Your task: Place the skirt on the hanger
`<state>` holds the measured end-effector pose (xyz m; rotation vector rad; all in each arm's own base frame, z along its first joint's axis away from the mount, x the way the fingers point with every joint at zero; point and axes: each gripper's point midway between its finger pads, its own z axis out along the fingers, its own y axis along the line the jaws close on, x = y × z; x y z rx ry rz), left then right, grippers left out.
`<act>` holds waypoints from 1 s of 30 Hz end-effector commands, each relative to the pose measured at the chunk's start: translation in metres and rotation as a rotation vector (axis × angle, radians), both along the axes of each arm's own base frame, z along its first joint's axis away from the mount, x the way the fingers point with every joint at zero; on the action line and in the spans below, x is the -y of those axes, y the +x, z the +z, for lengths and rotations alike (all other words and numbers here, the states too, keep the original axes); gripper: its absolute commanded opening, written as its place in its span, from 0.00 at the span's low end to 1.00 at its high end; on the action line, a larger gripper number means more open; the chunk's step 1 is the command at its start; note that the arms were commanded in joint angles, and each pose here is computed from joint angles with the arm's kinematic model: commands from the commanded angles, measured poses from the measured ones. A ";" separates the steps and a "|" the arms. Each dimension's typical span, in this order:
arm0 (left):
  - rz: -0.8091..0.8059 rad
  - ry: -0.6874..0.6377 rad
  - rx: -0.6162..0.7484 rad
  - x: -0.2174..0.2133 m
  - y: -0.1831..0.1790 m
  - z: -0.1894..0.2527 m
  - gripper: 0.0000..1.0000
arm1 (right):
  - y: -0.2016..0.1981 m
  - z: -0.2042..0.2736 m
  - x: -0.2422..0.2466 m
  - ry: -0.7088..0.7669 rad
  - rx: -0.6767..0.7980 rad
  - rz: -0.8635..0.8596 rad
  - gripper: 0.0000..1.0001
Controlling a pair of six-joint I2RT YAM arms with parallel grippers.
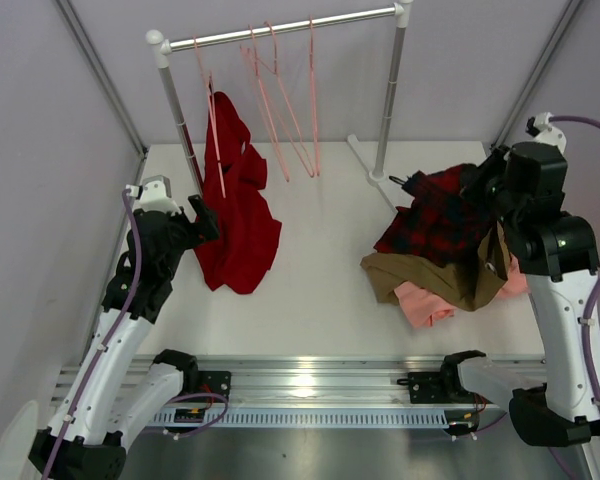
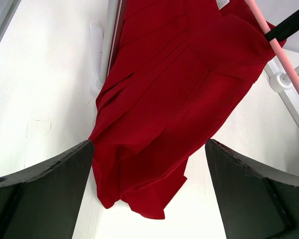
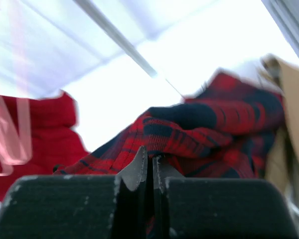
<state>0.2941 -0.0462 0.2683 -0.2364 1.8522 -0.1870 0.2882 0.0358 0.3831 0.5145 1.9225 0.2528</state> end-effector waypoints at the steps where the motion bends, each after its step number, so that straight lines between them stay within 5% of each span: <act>1: -0.016 0.010 0.031 0.002 0.001 0.010 0.99 | 0.011 0.091 -0.022 -0.017 0.283 0.135 0.00; 9: -0.023 0.012 0.027 0.003 0.001 0.009 0.99 | 0.025 0.166 -0.020 -0.129 0.409 0.110 0.00; 15: -0.034 0.012 0.018 0.005 0.003 0.007 0.99 | 0.023 0.187 -0.058 -0.085 0.485 0.274 0.00; 25: -0.046 0.012 -0.012 0.009 0.007 0.000 0.99 | 0.031 0.061 -0.044 -0.104 0.133 0.171 0.00; 30: -0.058 -0.002 0.010 0.011 0.005 0.007 0.99 | 0.010 -0.009 -0.078 0.057 0.010 0.304 0.00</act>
